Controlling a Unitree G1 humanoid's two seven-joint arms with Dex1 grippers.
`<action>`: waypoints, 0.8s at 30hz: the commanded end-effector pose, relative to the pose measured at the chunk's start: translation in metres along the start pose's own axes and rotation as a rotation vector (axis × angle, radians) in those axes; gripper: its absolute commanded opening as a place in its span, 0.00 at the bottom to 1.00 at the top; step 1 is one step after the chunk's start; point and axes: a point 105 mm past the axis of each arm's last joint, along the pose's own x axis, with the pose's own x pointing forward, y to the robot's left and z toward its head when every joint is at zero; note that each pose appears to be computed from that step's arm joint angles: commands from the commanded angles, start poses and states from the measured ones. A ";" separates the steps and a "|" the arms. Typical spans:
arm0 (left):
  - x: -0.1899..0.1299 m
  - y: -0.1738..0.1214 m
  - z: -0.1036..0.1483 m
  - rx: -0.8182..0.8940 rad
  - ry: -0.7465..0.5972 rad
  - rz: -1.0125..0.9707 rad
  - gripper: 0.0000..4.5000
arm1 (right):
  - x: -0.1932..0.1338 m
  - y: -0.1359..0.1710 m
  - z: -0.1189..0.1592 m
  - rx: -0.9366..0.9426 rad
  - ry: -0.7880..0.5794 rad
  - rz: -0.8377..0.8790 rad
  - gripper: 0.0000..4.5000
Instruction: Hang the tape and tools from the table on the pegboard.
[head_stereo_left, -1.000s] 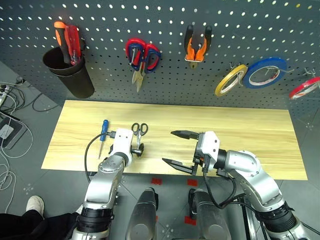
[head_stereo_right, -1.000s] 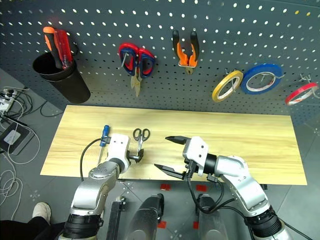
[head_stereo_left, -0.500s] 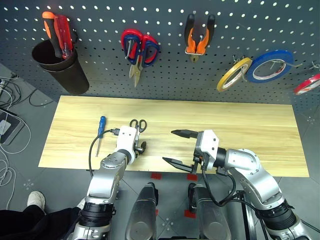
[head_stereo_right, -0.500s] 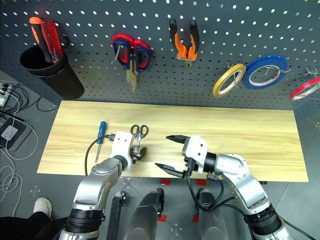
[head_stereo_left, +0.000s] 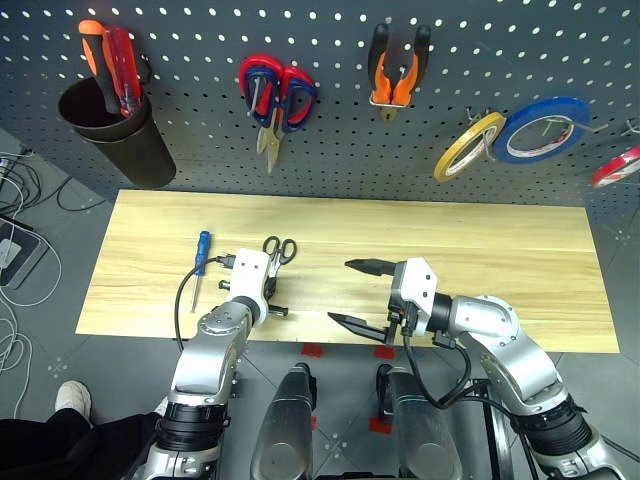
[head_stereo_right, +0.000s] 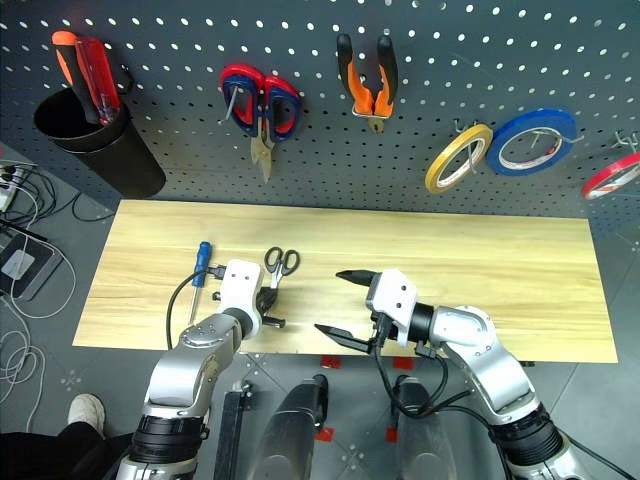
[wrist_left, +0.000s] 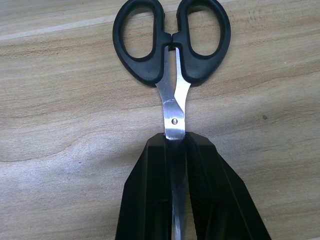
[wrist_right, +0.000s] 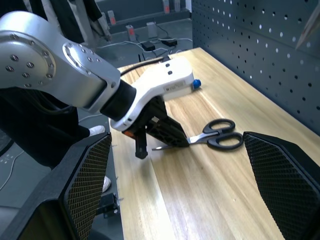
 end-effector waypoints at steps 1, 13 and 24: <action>0.000 0.003 -0.010 0.001 0.034 0.011 0.04 | -0.002 -0.005 0.004 -0.034 -0.017 -0.015 1.00; -0.039 -0.001 0.017 0.104 -0.151 -0.006 0.04 | -0.024 -0.025 0.018 -0.073 -0.045 -0.139 1.00; -0.087 -0.032 0.041 0.389 -0.458 -0.080 0.04 | -0.053 -0.028 0.041 -0.036 -0.162 -0.223 1.00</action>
